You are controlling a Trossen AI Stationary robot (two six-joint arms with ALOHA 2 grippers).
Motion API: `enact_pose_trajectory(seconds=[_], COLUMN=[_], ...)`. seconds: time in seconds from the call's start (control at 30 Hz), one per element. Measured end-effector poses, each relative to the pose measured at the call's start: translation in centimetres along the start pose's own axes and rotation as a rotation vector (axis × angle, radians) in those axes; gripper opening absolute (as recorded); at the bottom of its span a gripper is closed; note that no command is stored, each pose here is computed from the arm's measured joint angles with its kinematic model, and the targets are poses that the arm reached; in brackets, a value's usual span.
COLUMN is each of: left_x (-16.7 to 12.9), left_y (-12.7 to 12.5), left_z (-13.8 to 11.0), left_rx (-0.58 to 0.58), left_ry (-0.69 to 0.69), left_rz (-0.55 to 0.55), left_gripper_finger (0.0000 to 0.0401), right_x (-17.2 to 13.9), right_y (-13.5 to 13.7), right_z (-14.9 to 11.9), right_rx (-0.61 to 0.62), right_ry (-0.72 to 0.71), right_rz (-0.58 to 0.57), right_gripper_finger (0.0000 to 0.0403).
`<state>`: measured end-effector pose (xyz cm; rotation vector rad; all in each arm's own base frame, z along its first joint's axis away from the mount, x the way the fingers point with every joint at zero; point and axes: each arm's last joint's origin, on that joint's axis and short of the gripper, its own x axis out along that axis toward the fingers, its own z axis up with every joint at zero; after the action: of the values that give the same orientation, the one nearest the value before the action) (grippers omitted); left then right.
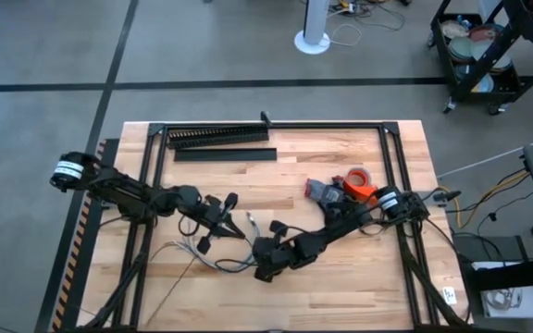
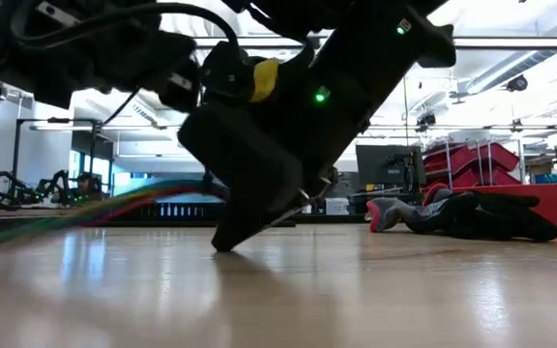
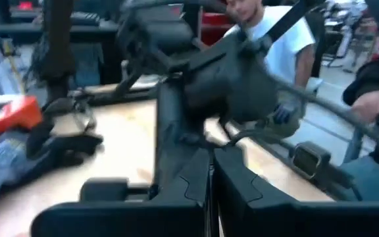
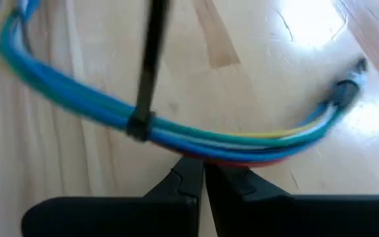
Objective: Ziptie cables
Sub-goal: Put the colored zip-tied cables into the black cable duct
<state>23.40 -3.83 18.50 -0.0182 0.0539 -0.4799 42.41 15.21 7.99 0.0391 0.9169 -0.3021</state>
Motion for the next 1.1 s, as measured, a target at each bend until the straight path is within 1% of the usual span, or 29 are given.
enact_pose_trajectory(seconds=[0.1,0.17,0.2,0.27,0.37,0.43,0.5,0.6,0.63,0.67,0.77,0.83,0.9,1.03,1.07,1.1], left_x=[-0.2,-0.2,-0.3,-0.3,-0.2,0.0,0.2,0.4,0.5,0.6,0.6,0.7,0.7,0.5,0.3,0.1], left_y=[-0.1,-0.1,-0.1,-0.3,-0.8,-1.1,-1.3,-1.7,-1.8,-1.8,-1.9,-1.9,-1.8,-1.6,-1.4,-1.2], left_z=[0.2,-0.2,-0.5,-0.5,-0.7,-0.8,-0.6,-0.2,-0.1,0.0,0.2,0.3,0.4,0.4,0.3,0.3], left_rx=[-0.004,-0.028,-0.043,-0.047,-0.051,-0.049,-0.045,-0.038,-0.040,-0.038,-0.035,-0.033,-0.029,-0.033,-0.031,-0.034], left_ry=[0.007,0.048,0.068,0.068,0.083,0.087,0.075,0.056,0.054,0.050,0.041,0.037,0.031,0.046,0.057,0.074], left_rz=[0.006,0.007,0.010,0.003,-0.017,-0.032,-0.045,-0.062,-0.064,-0.061,-0.050,-0.041,-0.011,0.014,0.031,0.057], left_gripper_finger=[0.0000,0.0000,0.0000,0.0000,0.0000,0.0000,0.0000,0.0000,0.0000,0.0000,0.0000,0.0000,0.0000,0.0001,0.0004,0.0008], right_x=[-1.4,-2.7,-3.5,-4.6,-5.4,-5.7,-5.4,-3.7,-3.1,-2.6,-1.8,-1.2,-0.9,-1.1,-1.4,-1.8], right_y=[0.1,0.1,-0.1,-0.6,-0.8,-0.6,-0.6,-1.5,-1.8,-2.1,-3.0,-3.6,-4.2,-4.4,-4.4,-4.4], right_z=[0.1,0.1,0.2,0.2,0.7,1.3,2.0,2.5,2.7,2.8,3.3,3.6,3.7,3.6,3.5,3.6], right_rx=[-0.105,-0.177,-0.211,-0.297,-0.462,-0.616,-0.742,-0.830,-0.844,-0.852,-0.840,-0.821,-0.810,-0.814,-0.818,-0.821], right_ry=[0.023,0.057,0.078,0.127,0.113,0.061,0.011,-0.006,-0.008,-0.013,-0.028,-0.031,-0.016,0.012,0.025,0.033], right_rz=[0.008,0.008,0.001,-0.022,-0.018,0.007,0.024,0.091,0.128,0.143,0.151,0.182,0.203,0.204,0.201,0.192], right_gripper_finger=[0.0009,0.0023,0.0034,0.0059,0.0103,0.0128,0.0145,0.0155,0.0154,0.0152,0.0138,0.0122,0.0097,0.0021,0.0011,0.0010])
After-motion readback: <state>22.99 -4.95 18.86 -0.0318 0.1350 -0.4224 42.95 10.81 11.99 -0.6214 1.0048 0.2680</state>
